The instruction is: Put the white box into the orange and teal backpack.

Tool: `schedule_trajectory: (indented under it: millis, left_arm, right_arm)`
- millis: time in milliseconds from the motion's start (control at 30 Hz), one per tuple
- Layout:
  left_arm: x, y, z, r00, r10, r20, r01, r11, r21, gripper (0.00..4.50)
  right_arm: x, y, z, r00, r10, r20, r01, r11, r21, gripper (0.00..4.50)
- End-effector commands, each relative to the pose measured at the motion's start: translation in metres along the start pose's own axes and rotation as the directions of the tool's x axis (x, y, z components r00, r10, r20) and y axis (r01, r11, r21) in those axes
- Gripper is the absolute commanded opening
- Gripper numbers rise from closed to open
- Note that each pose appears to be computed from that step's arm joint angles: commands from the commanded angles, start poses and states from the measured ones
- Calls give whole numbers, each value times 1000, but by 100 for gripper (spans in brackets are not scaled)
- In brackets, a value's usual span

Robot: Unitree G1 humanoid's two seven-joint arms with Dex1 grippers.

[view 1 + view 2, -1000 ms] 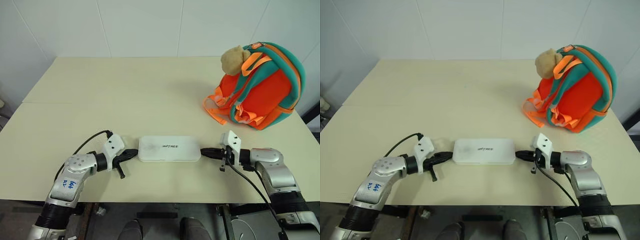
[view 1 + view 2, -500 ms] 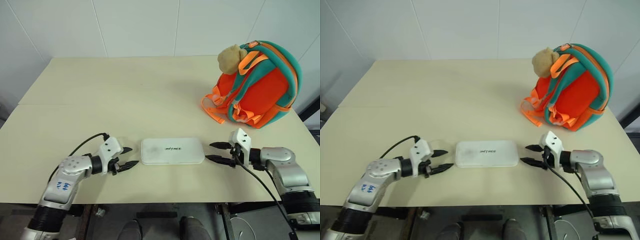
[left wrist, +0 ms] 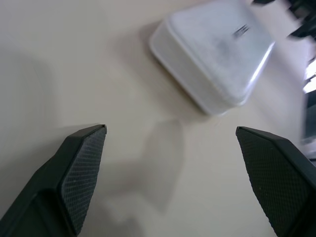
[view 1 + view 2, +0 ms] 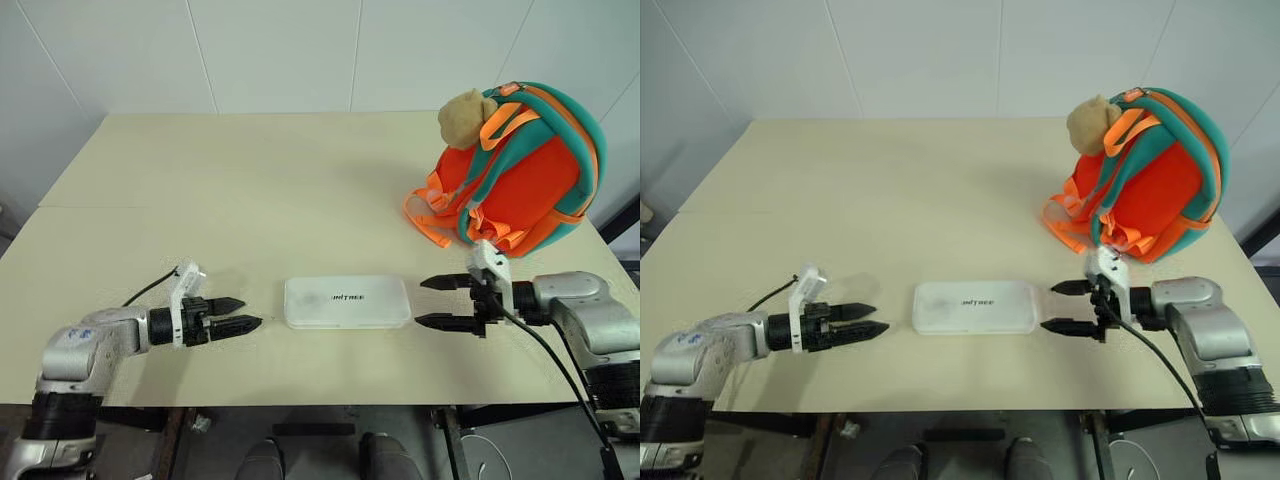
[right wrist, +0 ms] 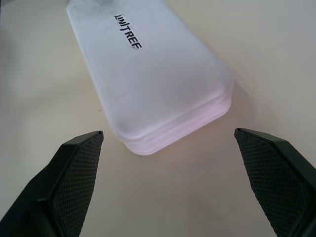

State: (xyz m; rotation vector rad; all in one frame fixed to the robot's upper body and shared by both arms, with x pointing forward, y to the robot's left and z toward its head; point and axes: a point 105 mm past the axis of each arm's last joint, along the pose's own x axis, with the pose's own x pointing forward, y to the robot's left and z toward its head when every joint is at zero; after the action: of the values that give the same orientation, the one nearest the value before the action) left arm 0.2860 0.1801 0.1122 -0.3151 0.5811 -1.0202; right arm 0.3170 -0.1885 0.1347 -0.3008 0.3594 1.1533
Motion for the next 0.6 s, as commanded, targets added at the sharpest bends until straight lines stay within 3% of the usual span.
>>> schedule_trajectory:
  millis: [33, 133, 233, 467, 600]
  left_arm:
    - [24, 1, -4, 998, 25, -53, -25, 1000, 4, 449]
    - [35, -5, -8, 996, -22, -83, 22, 1000, 1, 449]
    - [43, 1, -6, 996, 29, -83, -27, 999, 20, 449]
    - [55, -6, 1, 997, -40, -68, 29, 988, -150, 449]
    - [62, -16, -4, 990, -96, -104, 78, 984, -162, 449]
  right_arm:
    - [2, -4, 2, 999, -5, -33, 5, 1000, -16, 450]
    - [7, 0, 0, 999, 25, -48, -25, 1000, -4, 450]
    - [13, 1, 3, 998, 26, -50, -27, 999, -19, 450]
    - [23, 14, 13, 997, 80, -12, -80, 996, -34, 450]
    - [27, 17, 17, 996, 90, 4, -90, 995, -48, 450]
